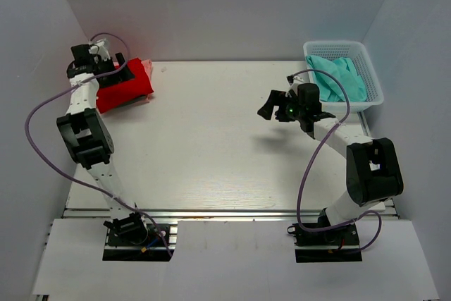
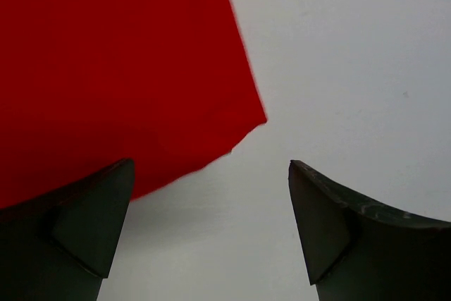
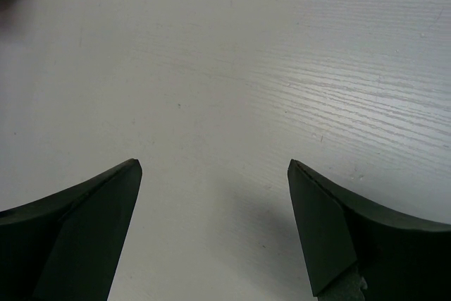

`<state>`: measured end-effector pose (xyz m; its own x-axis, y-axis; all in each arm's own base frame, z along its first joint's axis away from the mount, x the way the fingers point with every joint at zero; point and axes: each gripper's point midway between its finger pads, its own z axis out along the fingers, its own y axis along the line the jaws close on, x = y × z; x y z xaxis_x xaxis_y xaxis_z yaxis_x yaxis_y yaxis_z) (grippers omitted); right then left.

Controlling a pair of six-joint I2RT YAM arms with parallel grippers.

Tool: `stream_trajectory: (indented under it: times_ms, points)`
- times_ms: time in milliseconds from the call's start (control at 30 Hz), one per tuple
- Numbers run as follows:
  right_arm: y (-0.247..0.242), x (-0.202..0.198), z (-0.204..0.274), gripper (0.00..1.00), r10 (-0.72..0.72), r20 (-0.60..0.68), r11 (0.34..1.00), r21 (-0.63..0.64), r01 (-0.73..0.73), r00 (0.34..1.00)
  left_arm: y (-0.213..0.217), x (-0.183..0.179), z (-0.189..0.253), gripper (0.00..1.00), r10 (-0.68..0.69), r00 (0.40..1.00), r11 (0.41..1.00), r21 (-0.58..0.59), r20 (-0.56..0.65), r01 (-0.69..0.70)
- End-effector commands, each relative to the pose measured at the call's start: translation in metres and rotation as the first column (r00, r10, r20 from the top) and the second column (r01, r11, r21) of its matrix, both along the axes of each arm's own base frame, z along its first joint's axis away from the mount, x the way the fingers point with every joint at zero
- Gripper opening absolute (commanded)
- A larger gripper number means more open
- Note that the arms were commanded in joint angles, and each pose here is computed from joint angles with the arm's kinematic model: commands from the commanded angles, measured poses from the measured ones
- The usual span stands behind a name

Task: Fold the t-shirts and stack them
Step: Neatly place the folded tshirt to the corner

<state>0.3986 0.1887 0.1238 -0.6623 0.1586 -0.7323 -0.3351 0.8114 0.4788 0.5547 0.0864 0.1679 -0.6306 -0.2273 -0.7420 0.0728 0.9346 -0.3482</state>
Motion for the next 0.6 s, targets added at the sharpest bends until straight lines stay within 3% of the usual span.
stream_trajectory:
  times_ms: [0,167,300,433,567]
  points:
    - [-0.004,0.012,0.03,0.9,-0.027,0.102,1.0,-0.006,0.028,0.994,-0.007,-0.03,0.03,1.0,0.12,0.993,0.984,0.131,-0.011,-0.117]
    - [-0.014,0.009,0.034,0.9,-0.076,0.123,0.997,-0.019,0.079,0.99,-0.075,-0.062,0.056,1.0,0.125,0.983,0.98,0.135,0.133,-0.143]
    - [-0.019,0.0,0.033,0.9,-0.08,0.123,0.996,-0.036,0.085,0.989,-0.18,-0.085,0.043,1.0,-0.039,0.993,0.984,0.177,0.116,0.018]
    - [-0.033,-0.015,0.019,0.9,-0.129,0.106,0.989,-0.064,0.137,0.986,-0.247,-0.107,0.021,1.0,-0.162,0.983,0.97,0.194,0.083,0.143]
    - [-0.044,-0.032,0.028,0.9,-0.168,0.14,0.982,-0.062,0.178,0.976,-0.261,-0.133,0.017,1.0,-0.17,0.978,0.971,0.187,0.12,0.145]
